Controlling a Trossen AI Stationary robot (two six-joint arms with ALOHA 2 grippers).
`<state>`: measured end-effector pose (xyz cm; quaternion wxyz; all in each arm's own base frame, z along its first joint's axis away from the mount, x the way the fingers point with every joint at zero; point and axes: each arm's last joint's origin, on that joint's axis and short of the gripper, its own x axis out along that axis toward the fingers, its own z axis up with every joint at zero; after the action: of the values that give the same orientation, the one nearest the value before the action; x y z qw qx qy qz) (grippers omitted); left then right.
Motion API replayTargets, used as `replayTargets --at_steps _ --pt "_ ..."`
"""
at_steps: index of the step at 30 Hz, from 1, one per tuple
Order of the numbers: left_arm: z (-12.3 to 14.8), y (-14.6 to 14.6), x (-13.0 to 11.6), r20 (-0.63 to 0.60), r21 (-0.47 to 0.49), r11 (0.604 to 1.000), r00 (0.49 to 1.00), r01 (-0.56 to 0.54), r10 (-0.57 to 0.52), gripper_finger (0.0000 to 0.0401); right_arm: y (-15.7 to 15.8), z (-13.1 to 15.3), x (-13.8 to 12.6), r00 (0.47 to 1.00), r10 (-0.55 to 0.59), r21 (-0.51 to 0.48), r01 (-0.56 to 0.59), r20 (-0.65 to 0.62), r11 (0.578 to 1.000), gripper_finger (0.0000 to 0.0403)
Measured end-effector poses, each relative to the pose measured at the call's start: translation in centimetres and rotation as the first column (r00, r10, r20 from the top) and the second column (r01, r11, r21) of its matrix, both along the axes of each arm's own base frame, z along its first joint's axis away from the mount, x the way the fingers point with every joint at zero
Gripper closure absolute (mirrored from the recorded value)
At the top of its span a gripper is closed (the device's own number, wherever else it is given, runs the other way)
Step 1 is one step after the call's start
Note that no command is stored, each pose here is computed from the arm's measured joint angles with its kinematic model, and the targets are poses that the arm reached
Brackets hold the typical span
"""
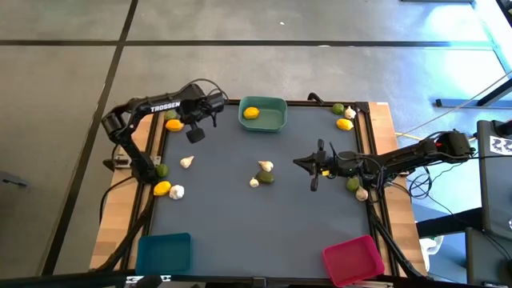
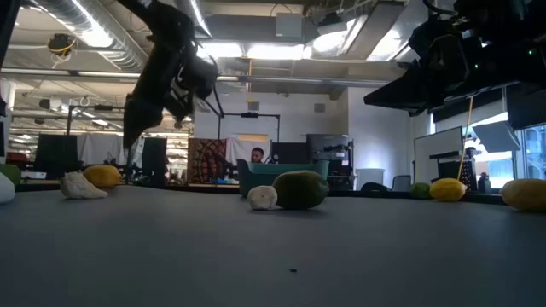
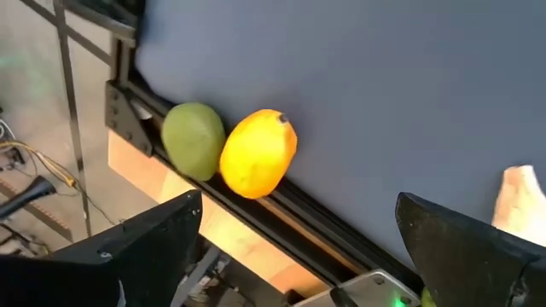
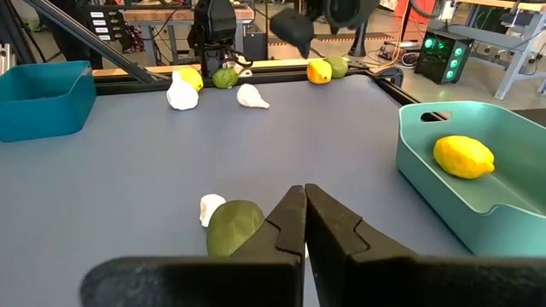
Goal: Sort produce into baskets
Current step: Put the green lemon into the green bin
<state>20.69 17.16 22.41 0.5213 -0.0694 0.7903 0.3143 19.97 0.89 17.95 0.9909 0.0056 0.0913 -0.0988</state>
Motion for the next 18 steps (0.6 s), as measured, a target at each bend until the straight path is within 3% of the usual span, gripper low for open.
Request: replayTargets --at_steps 10,18 --pt "-3.0 -0.4 -1.1 -0.033 -0.029 1.000 0.999 0.008 -0.009 0.0015 0.0 0.0 0.0 1.000 -0.001 -0.002 0.001 -0.005 1.000 0.0393" --pt "-4.8 1.1 -2.1 -0.073 -0.033 0.999 0.997 -0.040 0.037 0.0015 0.0 0.0 0.0 1.000 -0.001 -0.003 0.001 -0.004 1.000 0.0393"
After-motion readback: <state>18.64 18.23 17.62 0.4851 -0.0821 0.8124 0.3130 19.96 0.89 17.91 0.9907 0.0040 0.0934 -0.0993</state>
